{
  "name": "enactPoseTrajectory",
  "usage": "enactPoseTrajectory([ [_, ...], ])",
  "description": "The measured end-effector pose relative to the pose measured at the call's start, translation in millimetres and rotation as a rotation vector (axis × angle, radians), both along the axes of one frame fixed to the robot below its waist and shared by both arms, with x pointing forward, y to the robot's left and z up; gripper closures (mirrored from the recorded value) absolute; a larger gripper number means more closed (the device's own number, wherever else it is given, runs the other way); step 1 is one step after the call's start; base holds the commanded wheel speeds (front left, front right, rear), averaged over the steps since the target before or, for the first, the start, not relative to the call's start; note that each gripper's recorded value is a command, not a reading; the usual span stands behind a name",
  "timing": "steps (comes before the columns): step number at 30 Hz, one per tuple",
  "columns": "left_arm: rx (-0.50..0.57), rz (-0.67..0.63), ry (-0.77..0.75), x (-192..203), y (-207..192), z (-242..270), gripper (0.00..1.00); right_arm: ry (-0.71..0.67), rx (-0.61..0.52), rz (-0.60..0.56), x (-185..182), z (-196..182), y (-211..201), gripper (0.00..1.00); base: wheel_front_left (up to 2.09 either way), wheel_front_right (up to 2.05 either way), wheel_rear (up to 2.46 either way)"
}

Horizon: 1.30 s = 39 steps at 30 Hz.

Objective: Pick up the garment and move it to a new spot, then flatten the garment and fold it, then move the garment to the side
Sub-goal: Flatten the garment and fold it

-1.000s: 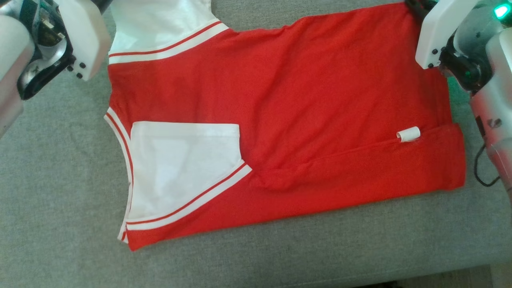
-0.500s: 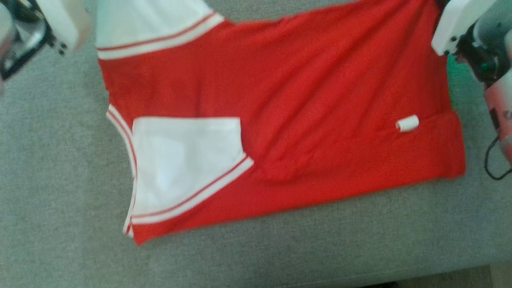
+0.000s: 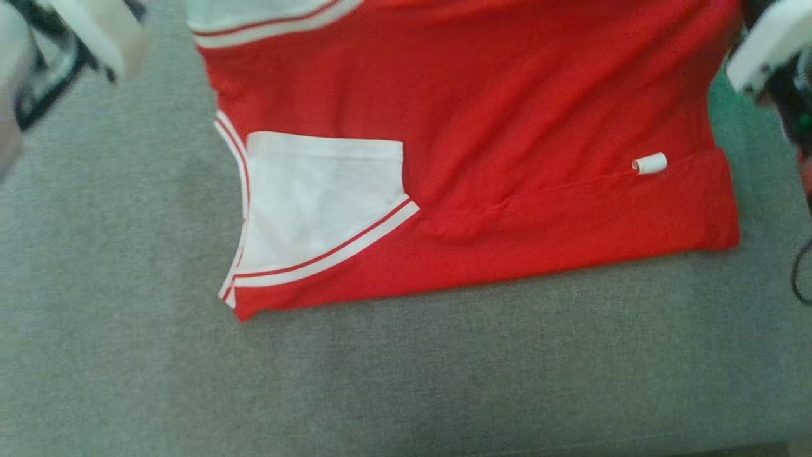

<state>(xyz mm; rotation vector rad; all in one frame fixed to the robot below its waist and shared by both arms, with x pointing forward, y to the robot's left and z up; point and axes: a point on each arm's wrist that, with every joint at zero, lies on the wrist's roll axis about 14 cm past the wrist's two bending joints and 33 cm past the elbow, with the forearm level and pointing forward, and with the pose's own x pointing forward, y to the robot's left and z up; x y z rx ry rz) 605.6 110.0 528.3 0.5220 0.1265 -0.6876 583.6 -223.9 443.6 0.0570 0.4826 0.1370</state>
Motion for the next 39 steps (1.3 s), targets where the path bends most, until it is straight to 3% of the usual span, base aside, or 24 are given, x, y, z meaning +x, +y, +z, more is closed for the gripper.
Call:
enactPoseTrajectory([
  [16,-0.117,0.057,0.034,-124,24,-1,1.0,-0.022,0.079,0.007,-80,-7,3,1.0,0.0,0.0,0.0],
  [25,-0.191,0.095,0.146,-199,19,-28,1.0,0.017,0.085,-0.002,-120,-19,1,1.0,0.0,0.0,0.0],
  [35,-0.263,0.142,0.305,-244,9,-70,1.0,0.124,0.113,-0.047,-154,-53,0,1.0,0.0,0.0,0.0],
  [36,-0.277,0.148,0.313,-245,6,-73,0.91,0.131,0.118,-0.052,-156,-56,1,0.71,0.0,0.0,0.0],
  [37,-0.286,0.155,0.318,-245,4,-76,0.54,0.134,0.122,-0.062,-157,-58,0,0.0,0.0,0.0,0.0],
  [38,-0.29,0.158,0.322,-245,3,-80,0.15,0.132,0.126,-0.07,-158,-58,0,0.0,0.0,0.0,0.0],
  [39,-0.29,0.17,0.323,-245,3,-83,0.15,0.125,0.132,-0.082,-157,-57,-1,0.0,0.0,0.0,0.0],
])
